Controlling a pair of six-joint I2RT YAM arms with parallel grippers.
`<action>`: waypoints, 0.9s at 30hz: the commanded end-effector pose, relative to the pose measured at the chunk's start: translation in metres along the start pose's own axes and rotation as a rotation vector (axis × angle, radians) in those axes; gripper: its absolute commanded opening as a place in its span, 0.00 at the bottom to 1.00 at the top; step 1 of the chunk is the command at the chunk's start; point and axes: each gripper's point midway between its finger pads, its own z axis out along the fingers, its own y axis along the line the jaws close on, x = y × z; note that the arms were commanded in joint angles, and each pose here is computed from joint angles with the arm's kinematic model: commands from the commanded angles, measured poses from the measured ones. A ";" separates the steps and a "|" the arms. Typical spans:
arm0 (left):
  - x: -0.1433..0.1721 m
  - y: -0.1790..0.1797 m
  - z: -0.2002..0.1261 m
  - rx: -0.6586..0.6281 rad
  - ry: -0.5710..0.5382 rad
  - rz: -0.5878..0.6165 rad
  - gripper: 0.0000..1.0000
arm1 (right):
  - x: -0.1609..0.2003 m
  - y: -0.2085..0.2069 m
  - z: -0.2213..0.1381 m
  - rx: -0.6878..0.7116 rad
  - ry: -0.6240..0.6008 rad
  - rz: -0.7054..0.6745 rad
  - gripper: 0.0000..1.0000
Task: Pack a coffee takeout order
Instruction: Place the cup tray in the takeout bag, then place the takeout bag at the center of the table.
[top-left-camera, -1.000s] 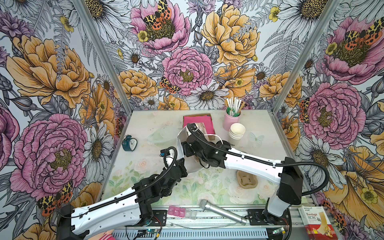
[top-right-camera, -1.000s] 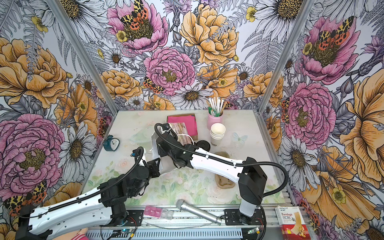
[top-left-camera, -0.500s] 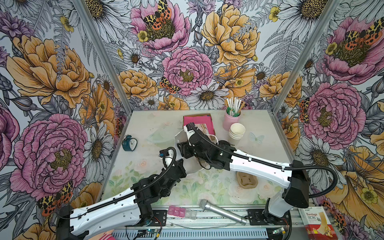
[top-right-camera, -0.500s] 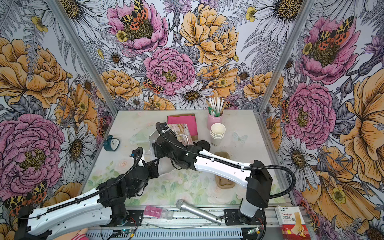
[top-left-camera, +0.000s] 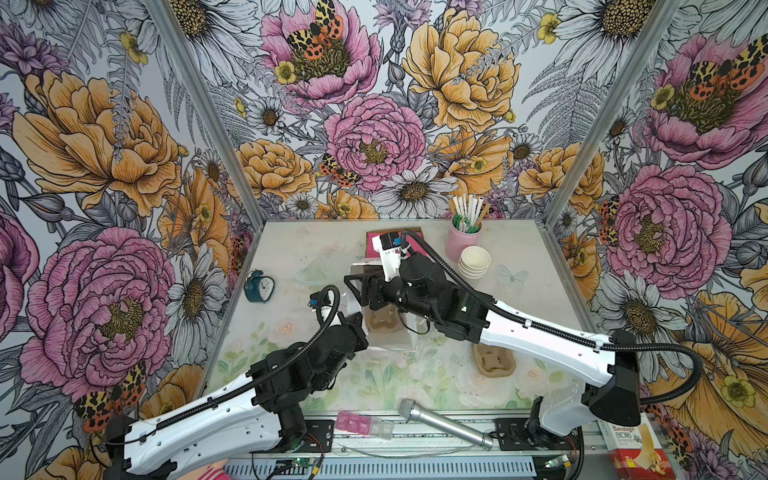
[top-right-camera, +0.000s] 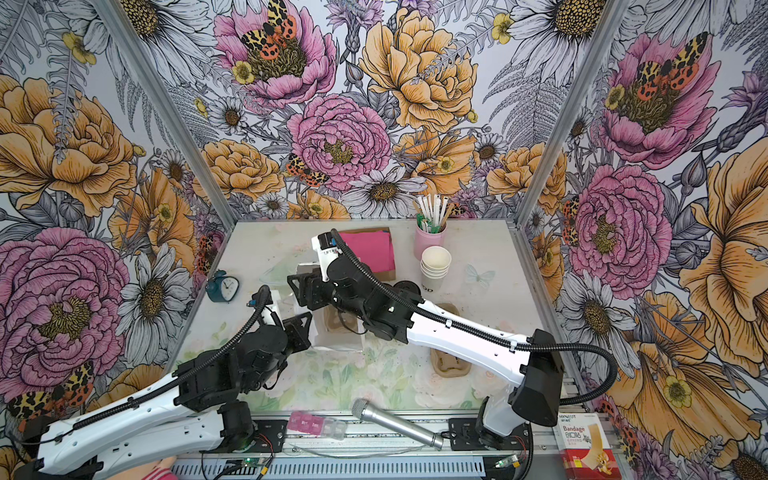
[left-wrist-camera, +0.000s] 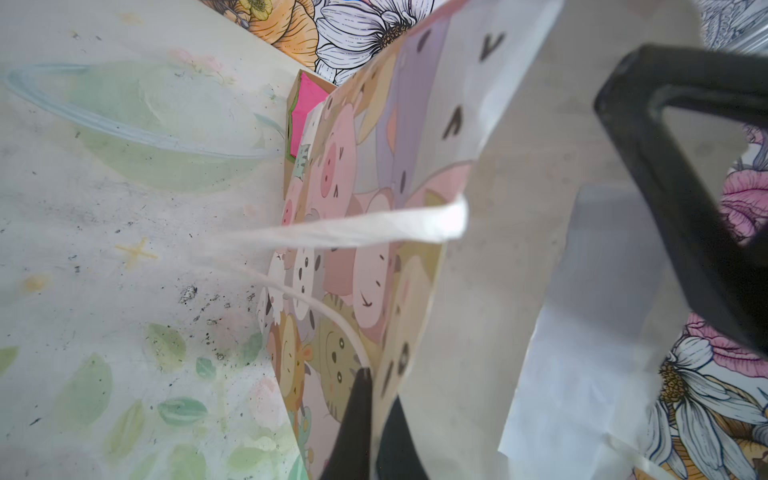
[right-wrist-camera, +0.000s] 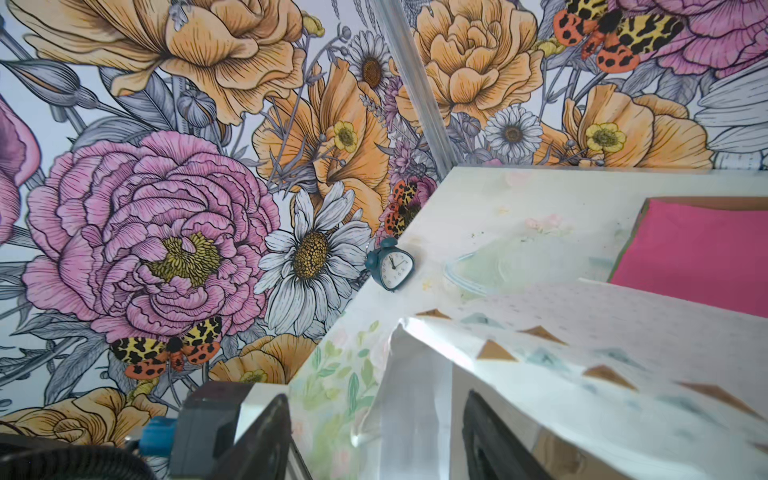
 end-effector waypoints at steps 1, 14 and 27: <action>-0.012 0.003 -0.014 -0.002 0.000 -0.067 0.00 | -0.023 0.020 -0.021 -0.077 -0.074 0.027 0.67; -0.016 0.026 -0.032 -0.014 0.001 -0.319 0.00 | -0.076 0.025 -0.092 -0.072 -0.254 -0.045 0.72; -0.009 0.042 -0.037 -0.185 0.038 -0.596 0.00 | -0.066 -0.055 -0.130 0.180 -0.220 -0.071 0.75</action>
